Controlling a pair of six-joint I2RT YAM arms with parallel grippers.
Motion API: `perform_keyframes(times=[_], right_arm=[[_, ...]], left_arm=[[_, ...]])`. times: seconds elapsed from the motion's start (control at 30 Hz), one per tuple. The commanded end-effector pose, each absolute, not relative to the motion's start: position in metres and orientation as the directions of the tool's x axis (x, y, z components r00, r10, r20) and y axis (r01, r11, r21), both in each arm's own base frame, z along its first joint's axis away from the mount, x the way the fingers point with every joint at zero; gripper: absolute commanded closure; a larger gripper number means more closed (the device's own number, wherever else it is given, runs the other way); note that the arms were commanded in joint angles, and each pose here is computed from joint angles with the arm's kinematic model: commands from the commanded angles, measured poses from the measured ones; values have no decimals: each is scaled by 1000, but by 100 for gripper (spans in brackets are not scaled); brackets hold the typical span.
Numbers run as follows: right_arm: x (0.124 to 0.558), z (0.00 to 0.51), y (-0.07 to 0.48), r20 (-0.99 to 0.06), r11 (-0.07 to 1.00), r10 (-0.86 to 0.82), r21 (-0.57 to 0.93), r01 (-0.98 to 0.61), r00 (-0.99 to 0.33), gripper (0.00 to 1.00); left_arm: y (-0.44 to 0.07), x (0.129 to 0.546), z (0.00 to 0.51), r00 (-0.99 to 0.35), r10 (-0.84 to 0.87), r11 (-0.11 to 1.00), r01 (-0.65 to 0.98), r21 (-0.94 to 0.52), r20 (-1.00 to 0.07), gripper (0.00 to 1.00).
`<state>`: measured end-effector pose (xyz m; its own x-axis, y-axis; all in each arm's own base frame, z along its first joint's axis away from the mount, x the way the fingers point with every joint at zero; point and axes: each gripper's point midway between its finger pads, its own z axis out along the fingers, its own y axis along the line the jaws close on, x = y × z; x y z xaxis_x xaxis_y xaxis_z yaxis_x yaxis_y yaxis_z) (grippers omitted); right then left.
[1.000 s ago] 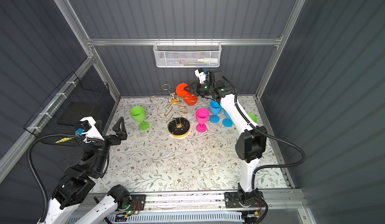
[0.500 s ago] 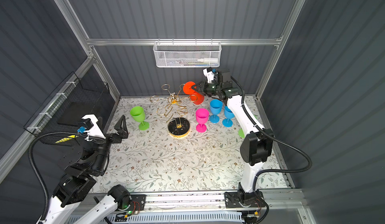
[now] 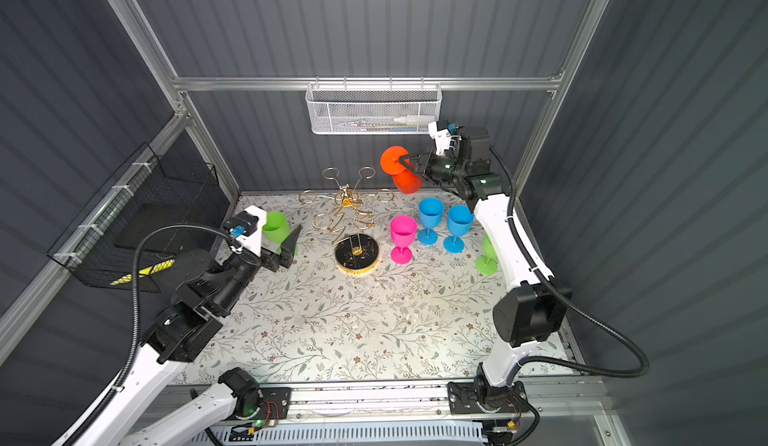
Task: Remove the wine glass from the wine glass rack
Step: 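Slide the red glass off its hook and lift it with the right gripper, then carry the red glass toward the left gripper while the left gripper closes on its bowl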
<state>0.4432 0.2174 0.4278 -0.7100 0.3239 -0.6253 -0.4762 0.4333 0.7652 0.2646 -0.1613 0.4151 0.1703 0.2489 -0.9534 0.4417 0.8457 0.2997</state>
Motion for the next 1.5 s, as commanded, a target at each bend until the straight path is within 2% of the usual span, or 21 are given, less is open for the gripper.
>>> perform_keyframes(times=[0.0, 0.17, 0.3, 0.5, 0.7, 1.03, 1.47], right_arm=[[413, 466, 217, -689, 386, 304, 720, -576, -658, 100], [379, 492, 213, -721, 357, 296, 692, -628, -627, 100], [352, 505, 213, -729, 307, 292, 684, -662, -619, 100], [321, 515, 217, -721, 205, 280, 690, -694, -634, 100], [300, 512, 227, -713, 154, 240, 698, -700, -659, 100], [268, 518, 249, -717, 78, 187, 692, -717, -672, 100], [248, 521, 267, -664, -65, 151, 732, -678, -732, 100]], left_arm=[[-191, 256, 428, 312, 304, 728, 534, 430, -900, 9], [-217, 261, 425, 402, 314, 645, 574, 504, -860, 11], [-233, 269, 430, 474, 293, 622, 565, 542, -830, 11], [-260, 277, 439, 577, 264, 556, 564, 611, -773, 14], [-282, 282, 444, 648, 217, 502, 568, 652, -730, 15], [-298, 290, 441, 653, 176, 473, 600, 645, -737, 15], [-301, 291, 441, 630, 116, 485, 639, 597, -768, 14]])
